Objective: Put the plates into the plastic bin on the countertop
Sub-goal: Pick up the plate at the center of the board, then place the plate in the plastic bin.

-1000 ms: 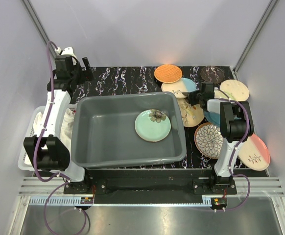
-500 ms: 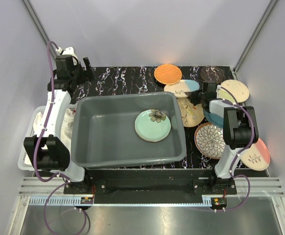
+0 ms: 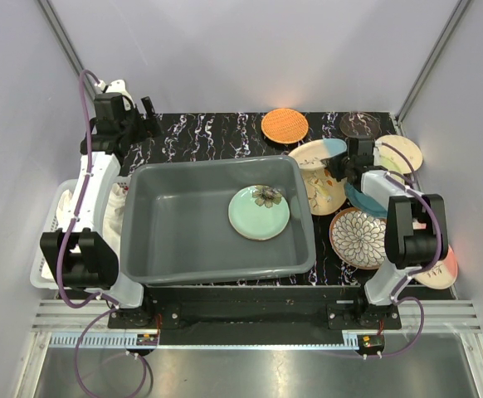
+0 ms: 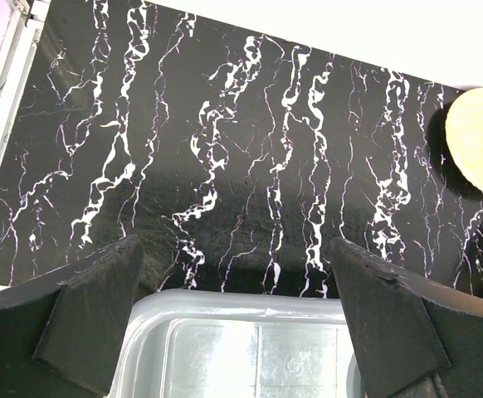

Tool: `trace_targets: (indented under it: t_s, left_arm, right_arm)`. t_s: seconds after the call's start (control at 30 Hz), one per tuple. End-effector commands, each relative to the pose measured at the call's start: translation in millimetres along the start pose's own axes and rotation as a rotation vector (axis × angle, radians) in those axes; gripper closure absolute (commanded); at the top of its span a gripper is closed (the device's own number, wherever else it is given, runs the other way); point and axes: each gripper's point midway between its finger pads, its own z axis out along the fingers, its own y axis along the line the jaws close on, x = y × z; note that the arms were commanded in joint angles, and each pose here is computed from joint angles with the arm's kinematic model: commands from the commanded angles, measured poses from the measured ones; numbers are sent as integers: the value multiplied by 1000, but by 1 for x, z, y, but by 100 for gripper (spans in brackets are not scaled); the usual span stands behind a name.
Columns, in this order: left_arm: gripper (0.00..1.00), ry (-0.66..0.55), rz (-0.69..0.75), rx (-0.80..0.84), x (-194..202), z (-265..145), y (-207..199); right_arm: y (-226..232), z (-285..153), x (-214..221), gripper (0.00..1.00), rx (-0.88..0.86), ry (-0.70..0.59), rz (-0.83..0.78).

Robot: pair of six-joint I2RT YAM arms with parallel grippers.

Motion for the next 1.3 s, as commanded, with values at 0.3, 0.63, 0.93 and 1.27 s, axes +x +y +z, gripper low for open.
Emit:
trace_targets:
  t_s: [0.3, 0.63, 0.93, 1.27]
  left_arm:
    - [1, -87, -41, 93, -27, -11, -19]
    - [1, -92, -53, 112, -26, -14, -23]
    - [1, -93, -61, 121, -25, -15, -25]
    - [1, -81, -87, 145, -20, -15, -29]
  right_arm:
    - [111, -90, -52, 100, -301, -178, -98]
    - [156, -130, -73, 100, -396, -236, -100]
    - [195, -162, -66, 100, -541, -179, -139]
    - [239, -182, 22, 100, -833, 226, -419]
